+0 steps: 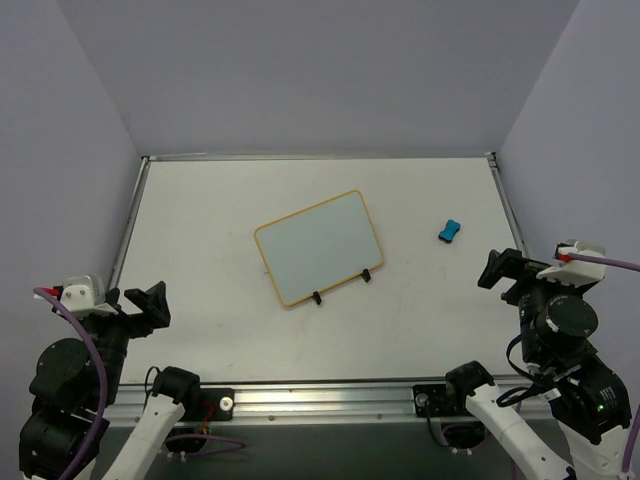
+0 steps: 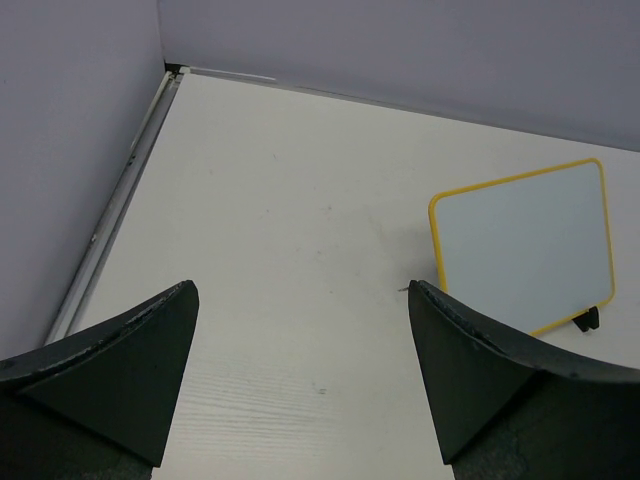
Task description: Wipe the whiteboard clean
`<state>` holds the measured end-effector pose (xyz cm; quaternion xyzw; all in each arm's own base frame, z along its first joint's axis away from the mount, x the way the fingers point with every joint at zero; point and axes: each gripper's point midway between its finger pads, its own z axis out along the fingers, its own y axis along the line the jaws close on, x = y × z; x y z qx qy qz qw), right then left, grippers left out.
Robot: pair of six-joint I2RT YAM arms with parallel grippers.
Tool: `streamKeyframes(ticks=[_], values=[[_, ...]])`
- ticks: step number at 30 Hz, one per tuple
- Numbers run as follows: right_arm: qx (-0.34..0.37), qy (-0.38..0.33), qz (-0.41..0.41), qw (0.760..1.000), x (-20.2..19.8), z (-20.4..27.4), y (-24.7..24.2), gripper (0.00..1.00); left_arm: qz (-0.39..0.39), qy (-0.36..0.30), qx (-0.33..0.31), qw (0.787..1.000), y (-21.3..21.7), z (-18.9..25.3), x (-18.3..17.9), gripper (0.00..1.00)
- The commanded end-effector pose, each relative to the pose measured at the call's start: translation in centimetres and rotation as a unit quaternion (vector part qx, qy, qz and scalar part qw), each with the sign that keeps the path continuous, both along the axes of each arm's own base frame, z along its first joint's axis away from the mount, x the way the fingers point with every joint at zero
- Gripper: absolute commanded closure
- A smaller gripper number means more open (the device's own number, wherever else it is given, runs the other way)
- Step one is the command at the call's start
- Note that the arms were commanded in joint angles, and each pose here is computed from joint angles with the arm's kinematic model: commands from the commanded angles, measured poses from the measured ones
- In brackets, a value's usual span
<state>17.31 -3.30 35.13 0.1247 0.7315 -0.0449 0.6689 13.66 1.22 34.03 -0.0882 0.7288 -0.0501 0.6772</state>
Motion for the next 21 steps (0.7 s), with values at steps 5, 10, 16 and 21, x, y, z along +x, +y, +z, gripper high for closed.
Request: streamKeyframes(ticks=[5, 10, 16, 21], values=[[-0.011, -0.004, 0.001, 1.000, 0.5, 0.7, 0.1, 0.00, -0.028, -0.033, -0.021, 0.999, -1.2, 1.5, 0.2, 0.06], [-0.012, -0.004, 0.012, 1.000, 0.4, 0.7, 0.4, 0.00, -0.041, -0.033, -0.023, 0.998, -1.7, 1.4, 0.4, 0.06], [-0.011, -0.003, 0.008, 1.000, 0.5, 0.7, 0.3, 0.00, -0.037, -0.035, -0.018, 0.999, -1.4, 1.4, 0.2, 0.06], [-0.012, 0.000, 0.008, 1.000, 0.6, 0.6, 0.3, 0.00, -0.033, -0.034, -0.017, 0.999, -1.2, 1.5, 0.0, 0.06]])
